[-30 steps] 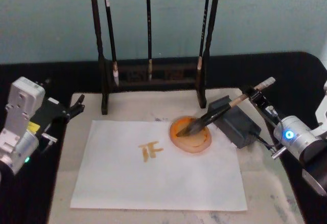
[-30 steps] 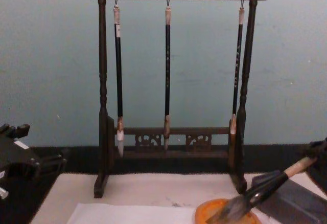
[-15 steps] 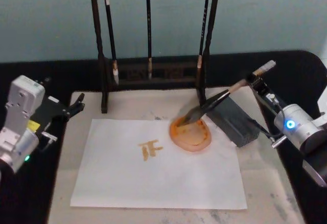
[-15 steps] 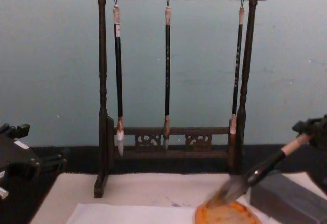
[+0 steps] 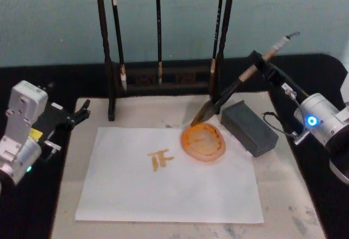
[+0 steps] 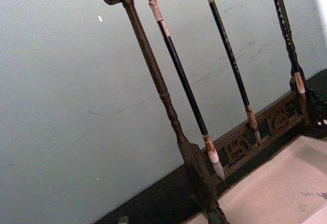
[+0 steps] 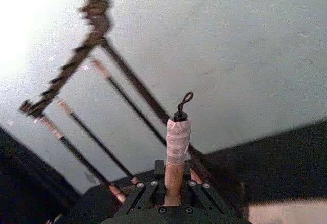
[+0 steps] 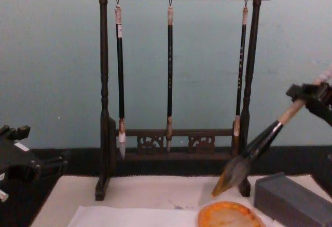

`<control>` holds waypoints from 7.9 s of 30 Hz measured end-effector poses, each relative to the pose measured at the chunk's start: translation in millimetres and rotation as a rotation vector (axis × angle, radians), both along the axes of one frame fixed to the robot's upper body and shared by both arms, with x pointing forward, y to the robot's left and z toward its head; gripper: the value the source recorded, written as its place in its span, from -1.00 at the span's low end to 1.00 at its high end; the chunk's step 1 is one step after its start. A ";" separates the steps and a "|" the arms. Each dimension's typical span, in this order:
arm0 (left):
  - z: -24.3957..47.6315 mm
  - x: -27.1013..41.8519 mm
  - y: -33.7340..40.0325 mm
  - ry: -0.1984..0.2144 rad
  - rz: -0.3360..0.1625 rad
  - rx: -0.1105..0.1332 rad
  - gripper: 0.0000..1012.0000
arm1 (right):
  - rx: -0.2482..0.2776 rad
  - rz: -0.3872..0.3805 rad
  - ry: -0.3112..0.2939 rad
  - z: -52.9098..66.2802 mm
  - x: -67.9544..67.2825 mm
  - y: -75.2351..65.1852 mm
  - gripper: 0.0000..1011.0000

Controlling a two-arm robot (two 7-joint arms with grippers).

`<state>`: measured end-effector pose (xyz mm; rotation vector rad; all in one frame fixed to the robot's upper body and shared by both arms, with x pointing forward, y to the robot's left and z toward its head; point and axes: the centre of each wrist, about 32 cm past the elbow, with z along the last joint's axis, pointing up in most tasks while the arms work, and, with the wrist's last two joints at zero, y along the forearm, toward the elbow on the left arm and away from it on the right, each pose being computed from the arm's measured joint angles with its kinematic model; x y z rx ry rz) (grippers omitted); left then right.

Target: Pick up the brush from the inkstone, write on the paper, then place the brush back to its original position.

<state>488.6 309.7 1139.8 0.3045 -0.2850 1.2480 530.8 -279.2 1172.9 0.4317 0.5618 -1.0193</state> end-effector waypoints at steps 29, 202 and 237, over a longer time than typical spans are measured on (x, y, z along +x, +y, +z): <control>0.0 0.0 0.0 0.000 0.000 0.000 1.00 | -0.337 0.418 -0.389 24.5 11.2 38.8 -0.67; 0.0 0.0 0.0 0.000 0.000 0.000 1.00 | -0.526 0.387 -0.477 27.3 -5.3 35.4 -0.67; 0.0 0.0 0.0 0.000 0.000 0.000 1.00 | -0.001 0.082 -0.126 -10.0 -9.8 -21.8 -0.67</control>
